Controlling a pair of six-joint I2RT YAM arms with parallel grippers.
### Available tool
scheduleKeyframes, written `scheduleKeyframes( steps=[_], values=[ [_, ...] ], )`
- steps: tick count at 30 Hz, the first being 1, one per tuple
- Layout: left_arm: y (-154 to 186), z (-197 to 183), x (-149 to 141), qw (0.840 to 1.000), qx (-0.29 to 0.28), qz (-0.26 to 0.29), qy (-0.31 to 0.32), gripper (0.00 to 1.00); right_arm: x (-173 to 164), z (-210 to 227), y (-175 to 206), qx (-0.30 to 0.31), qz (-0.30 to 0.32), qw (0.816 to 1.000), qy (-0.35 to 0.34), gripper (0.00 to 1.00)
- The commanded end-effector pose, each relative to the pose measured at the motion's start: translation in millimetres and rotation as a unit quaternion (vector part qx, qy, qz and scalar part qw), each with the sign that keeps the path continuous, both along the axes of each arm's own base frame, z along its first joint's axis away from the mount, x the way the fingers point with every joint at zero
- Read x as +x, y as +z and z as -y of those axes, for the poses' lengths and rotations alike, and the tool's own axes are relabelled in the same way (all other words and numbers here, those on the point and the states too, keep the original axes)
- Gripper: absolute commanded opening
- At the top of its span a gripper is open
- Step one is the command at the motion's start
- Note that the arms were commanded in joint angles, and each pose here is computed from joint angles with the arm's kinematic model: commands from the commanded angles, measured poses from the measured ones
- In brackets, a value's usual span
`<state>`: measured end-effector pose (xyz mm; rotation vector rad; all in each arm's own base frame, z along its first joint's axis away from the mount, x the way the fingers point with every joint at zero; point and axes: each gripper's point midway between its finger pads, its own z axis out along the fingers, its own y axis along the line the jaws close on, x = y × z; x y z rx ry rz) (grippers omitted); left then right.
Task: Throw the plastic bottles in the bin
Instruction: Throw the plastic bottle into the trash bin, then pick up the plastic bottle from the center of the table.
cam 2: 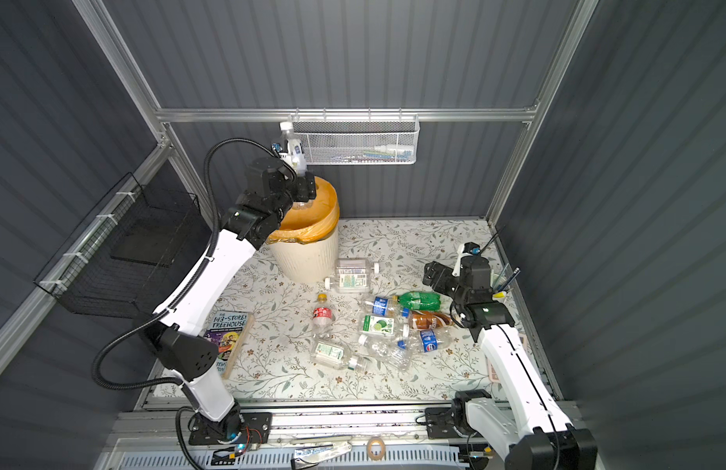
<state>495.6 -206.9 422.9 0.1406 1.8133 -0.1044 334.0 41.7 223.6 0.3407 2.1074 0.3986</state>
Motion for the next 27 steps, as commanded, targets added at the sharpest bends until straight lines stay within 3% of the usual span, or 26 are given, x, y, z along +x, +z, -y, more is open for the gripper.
scheduleKeyframes(
  steps=[1,6,12,16,20,25,27],
  values=[
    [9,3,-27,1.000,-0.010,-0.009,-0.025,1.00,-8,7,10,-0.020,0.007,1.000,-0.007,0.99],
    [41,-16,-52,0.999,-0.014,0.034,-0.004,1.00,-10,9,2,-0.018,-0.005,1.000,-0.015,0.99],
    [30,2,-94,0.998,0.038,0.048,-0.006,1.00,-4,1,1,0.003,-0.011,1.000,0.000,0.99],
    [-3,-4,-111,0.999,0.030,0.013,0.012,1.00,0,-7,1,0.017,-0.012,1.000,0.015,0.99],
    [-51,-11,-130,0.998,0.016,-0.061,0.025,1.00,2,-12,-1,0.021,-0.016,0.999,0.023,0.99],
    [-122,-12,-163,0.985,0.025,-0.164,0.045,1.00,5,-12,-2,0.023,-0.016,0.999,0.022,0.99],
    [-168,-11,-182,0.973,0.038,-0.224,0.049,1.00,6,-12,-2,0.022,-0.015,0.999,0.020,0.99]
  ],
)
